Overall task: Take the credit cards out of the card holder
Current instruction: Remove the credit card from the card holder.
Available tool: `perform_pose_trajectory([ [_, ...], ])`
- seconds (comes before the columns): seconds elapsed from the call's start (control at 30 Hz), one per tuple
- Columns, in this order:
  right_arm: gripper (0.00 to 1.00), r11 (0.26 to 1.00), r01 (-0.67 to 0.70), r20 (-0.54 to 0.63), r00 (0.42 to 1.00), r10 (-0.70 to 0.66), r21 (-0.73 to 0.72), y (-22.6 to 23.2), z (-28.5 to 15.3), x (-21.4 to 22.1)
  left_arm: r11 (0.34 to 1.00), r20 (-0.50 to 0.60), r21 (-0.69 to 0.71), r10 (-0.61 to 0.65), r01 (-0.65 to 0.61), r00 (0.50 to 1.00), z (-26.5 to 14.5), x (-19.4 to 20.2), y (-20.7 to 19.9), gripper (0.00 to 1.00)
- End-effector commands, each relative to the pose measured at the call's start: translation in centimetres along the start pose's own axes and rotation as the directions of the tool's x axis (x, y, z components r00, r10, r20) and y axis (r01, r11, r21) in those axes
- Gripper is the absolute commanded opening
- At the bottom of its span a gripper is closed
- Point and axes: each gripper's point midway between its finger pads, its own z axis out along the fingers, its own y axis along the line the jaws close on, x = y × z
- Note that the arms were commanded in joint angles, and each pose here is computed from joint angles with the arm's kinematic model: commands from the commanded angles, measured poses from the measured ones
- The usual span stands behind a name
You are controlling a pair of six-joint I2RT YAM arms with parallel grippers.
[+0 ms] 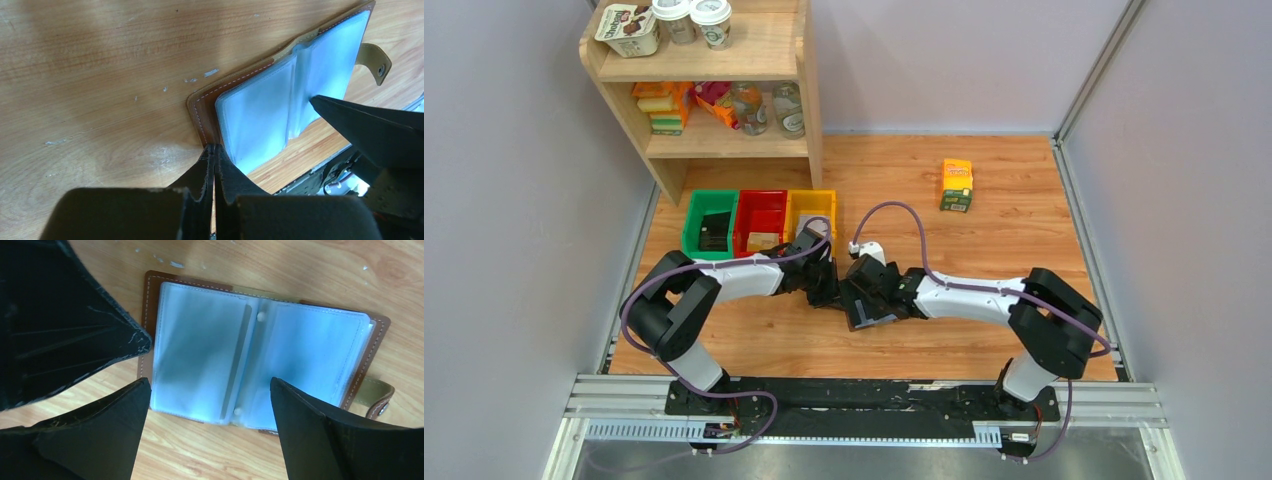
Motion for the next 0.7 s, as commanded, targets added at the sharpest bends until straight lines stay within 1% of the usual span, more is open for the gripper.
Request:
perform_pose_trajectory([
  [0.0, 0.92, 1.000, -0.006, 0.025, 1.000, 0.006, 0.012, 0.5, 0.9, -1.4, 0.996, -0.049, -0.087, -0.015, 0.011, 0.999, 0.8, 1.9, 2.8, 0.00],
  [0.17, 0.89, 0.998, -0.016, 0.010, 1.000, 0.016, 0.064, -0.3, 1.2, -1.0, 0.996, -0.052, -0.080, -0.035, 0.031, 0.998, 0.9, 2.1, 3.2, 0.00],
  [0.33, 0.82, 0.991, -0.029, 0.009, 1.000, 0.028, 0.129, -1.3, 1.1, -1.1, 0.996, -0.051, -0.080, -0.041, 0.037, 0.998, 0.8, 2.0, 3.3, 0.00],
  [0.67, 0.77, 0.973, -0.008, -0.030, 0.999, 0.016, 0.230, -2.7, 1.1, -0.7, 0.996, -0.055, -0.083, -0.043, 0.038, 0.998, 0.9, 2.0, 3.3, 0.00],
])
